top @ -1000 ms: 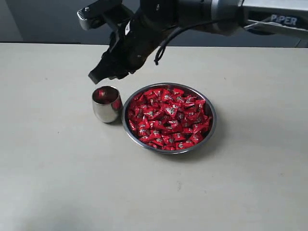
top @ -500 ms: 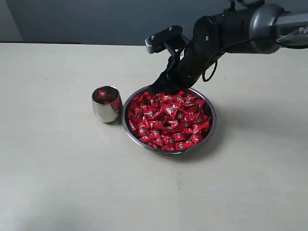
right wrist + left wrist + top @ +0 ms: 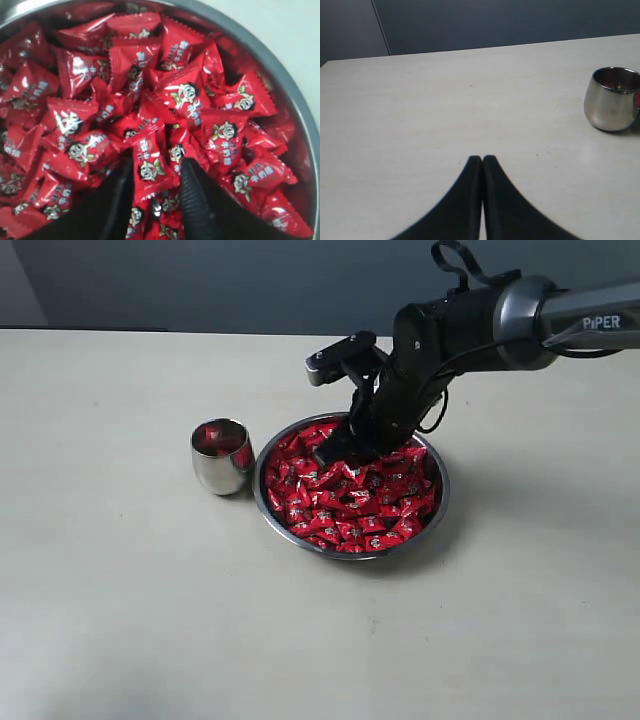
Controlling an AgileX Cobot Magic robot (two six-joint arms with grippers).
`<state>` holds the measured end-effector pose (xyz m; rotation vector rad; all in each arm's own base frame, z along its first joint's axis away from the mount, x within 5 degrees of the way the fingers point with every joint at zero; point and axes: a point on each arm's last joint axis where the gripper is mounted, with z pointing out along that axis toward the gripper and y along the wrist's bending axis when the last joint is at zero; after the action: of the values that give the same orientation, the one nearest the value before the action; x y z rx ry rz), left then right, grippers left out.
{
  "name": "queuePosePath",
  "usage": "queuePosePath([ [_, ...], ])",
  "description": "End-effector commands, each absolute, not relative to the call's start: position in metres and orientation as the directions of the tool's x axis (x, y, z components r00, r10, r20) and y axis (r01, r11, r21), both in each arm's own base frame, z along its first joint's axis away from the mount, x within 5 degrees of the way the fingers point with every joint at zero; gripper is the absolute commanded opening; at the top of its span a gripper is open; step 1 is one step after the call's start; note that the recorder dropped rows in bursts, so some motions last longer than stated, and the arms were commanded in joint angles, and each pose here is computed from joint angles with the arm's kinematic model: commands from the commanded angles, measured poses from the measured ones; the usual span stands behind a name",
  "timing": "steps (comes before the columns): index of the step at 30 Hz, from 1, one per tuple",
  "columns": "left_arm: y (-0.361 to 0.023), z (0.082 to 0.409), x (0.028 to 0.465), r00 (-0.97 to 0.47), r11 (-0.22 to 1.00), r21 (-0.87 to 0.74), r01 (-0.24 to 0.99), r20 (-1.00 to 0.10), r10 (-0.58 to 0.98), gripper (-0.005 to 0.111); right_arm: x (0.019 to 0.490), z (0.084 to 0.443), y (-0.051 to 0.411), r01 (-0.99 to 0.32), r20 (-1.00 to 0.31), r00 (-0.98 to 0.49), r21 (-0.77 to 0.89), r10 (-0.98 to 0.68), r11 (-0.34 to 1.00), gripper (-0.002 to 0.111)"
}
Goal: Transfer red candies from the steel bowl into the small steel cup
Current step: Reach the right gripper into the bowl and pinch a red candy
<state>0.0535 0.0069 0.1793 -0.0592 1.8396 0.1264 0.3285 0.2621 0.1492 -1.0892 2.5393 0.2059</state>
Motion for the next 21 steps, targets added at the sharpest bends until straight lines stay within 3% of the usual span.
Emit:
queuePosePath([
  [1, 0.0066, 0.1829, 0.0533, -0.25, 0.993, 0.055, -0.103, -0.968, 0.028, 0.0, 0.3279, 0.1489, 0.2595, -0.722, -0.367, -0.641, -0.008, -0.674, 0.691, 0.031],
  [17, 0.0066, 0.1829, 0.0533, -0.25, 0.993, 0.055, -0.103, -0.968, 0.028, 0.0, 0.3273, 0.1504, 0.2673, -0.729, -0.422, -0.637, 0.058, -0.645, 0.682, 0.032],
  [21, 0.0066, 0.1829, 0.0533, -0.25, 0.993, 0.055, -0.103, -0.968, 0.028, 0.0, 0.3283, 0.1421, 0.2671, -0.734, -0.406, -0.634, 0.047, -0.658, 0.677, 0.048],
])
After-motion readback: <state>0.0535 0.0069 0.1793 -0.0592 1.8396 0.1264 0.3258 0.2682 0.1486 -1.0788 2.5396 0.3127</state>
